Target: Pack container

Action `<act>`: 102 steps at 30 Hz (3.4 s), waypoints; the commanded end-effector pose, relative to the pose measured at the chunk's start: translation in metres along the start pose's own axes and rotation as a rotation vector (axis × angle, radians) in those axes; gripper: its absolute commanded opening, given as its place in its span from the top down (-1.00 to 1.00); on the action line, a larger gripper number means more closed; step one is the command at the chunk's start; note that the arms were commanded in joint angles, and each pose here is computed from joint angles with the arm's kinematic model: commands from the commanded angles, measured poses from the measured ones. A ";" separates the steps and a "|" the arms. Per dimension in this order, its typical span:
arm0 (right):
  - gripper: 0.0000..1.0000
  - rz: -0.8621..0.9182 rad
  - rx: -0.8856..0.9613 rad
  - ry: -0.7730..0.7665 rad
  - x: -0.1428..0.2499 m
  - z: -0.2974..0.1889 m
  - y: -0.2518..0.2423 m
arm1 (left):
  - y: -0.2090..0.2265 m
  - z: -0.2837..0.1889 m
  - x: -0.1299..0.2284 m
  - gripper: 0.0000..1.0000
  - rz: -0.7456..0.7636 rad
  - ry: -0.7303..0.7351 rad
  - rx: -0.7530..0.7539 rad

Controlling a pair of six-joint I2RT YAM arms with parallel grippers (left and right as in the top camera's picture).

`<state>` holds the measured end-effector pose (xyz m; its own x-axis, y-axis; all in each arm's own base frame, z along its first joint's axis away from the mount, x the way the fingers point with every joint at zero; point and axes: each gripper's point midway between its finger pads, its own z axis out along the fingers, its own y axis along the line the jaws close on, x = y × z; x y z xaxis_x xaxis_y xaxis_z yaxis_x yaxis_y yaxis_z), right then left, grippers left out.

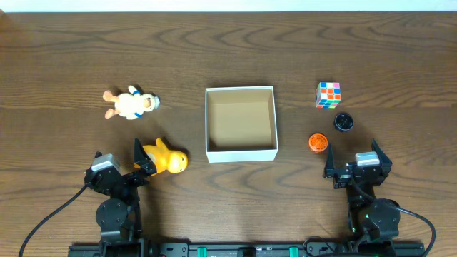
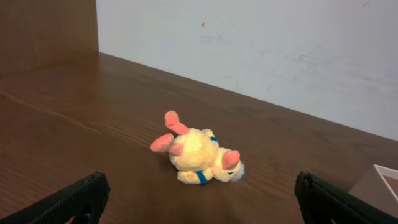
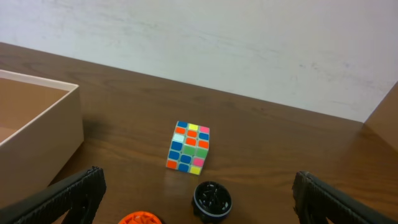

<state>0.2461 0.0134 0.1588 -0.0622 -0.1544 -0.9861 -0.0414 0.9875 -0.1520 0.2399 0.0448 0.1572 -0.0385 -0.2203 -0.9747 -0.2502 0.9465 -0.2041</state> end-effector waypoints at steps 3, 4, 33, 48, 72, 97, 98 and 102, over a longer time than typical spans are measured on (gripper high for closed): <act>-0.98 -0.014 0.002 0.002 0.001 0.000 -0.001 | 0.009 0.002 0.023 -0.96 0.022 0.075 -0.035; -0.98 -0.014 0.003 0.001 0.001 0.000 -0.001 | 0.009 0.002 0.023 -0.96 0.022 0.074 -0.035; -0.98 -0.014 0.002 0.002 0.001 0.000 -0.001 | 0.009 0.002 0.023 -0.96 0.022 0.074 -0.035; -0.98 -0.014 0.002 0.002 0.001 0.000 -0.001 | 0.009 0.002 0.023 -0.96 0.022 0.074 -0.035; -0.98 0.111 0.010 -0.049 -0.011 0.000 -0.003 | 0.007 0.003 0.027 -0.96 0.022 0.094 -0.021; -0.98 0.234 -0.073 0.349 -0.049 0.044 0.006 | -0.088 0.047 -0.096 -0.96 0.448 0.750 0.338; -0.99 0.237 -0.090 0.362 -0.049 0.047 0.009 | -0.086 0.045 -0.091 -0.96 0.479 0.802 0.351; -0.98 0.238 -0.101 0.433 -0.033 0.056 0.014 | -0.062 0.050 -0.066 -0.96 0.545 0.982 0.261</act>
<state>0.2993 0.0283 0.1893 -0.4584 0.0404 -0.8878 -0.0491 0.9963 0.0707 0.3012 0.0036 0.2393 -0.8335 0.1312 -0.5367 0.1468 0.9891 0.0138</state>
